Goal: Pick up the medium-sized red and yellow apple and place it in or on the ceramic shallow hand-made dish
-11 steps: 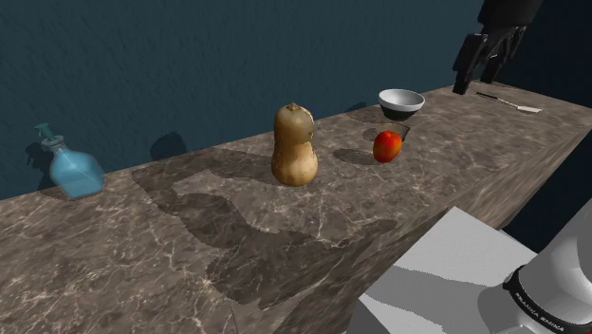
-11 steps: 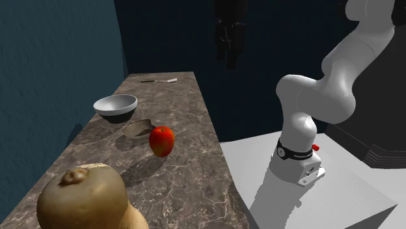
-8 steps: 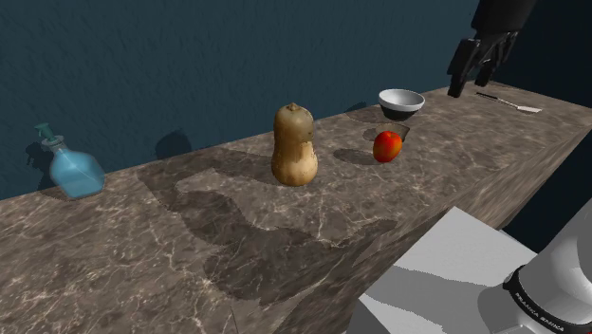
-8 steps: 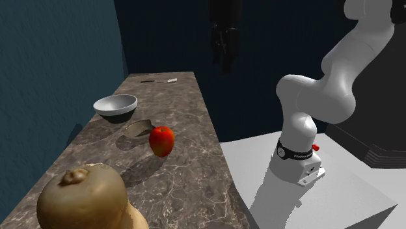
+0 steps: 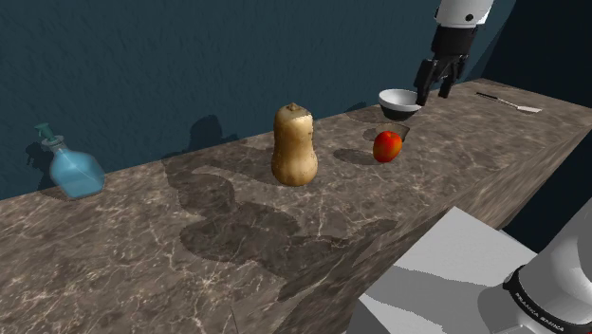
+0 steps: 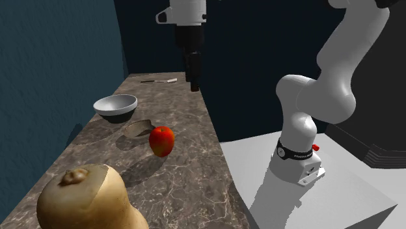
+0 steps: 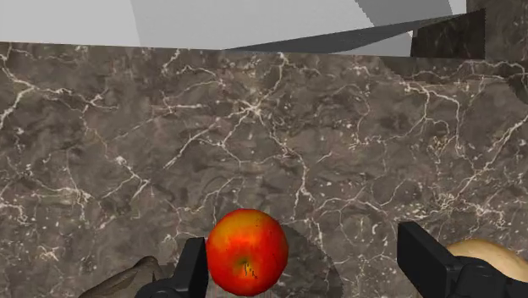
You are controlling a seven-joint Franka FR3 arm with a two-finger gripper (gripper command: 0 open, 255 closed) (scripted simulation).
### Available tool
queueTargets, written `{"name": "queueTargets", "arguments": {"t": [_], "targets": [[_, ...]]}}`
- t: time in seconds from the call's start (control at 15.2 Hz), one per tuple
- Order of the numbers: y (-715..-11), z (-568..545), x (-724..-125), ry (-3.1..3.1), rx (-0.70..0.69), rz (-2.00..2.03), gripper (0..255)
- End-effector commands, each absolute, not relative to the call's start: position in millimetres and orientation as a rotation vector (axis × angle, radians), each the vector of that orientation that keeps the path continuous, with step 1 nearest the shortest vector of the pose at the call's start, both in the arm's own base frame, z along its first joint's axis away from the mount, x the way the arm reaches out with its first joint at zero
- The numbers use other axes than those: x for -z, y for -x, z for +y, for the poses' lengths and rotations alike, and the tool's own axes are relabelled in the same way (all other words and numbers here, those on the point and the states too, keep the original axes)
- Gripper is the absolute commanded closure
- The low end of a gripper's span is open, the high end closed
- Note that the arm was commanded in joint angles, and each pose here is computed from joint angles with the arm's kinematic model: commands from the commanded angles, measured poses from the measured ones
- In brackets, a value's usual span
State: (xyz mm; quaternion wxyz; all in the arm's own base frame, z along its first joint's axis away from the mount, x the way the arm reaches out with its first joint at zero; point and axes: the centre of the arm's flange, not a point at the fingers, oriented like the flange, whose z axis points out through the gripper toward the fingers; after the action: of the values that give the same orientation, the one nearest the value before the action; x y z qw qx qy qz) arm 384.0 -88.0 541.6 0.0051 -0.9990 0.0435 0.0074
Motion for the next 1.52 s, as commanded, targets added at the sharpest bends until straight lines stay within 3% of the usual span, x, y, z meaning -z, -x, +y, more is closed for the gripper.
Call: {"name": "queueTargets", "arguments": {"t": [0.0,0.66,1.45], "targets": [[-403,-100,-522,3.116,-0.032,0.124,0],[-495,-148,-441,3.055,-0.079,0.068,0],[-493,-145,-401,3.055,-0.079,0.068,0]]}}
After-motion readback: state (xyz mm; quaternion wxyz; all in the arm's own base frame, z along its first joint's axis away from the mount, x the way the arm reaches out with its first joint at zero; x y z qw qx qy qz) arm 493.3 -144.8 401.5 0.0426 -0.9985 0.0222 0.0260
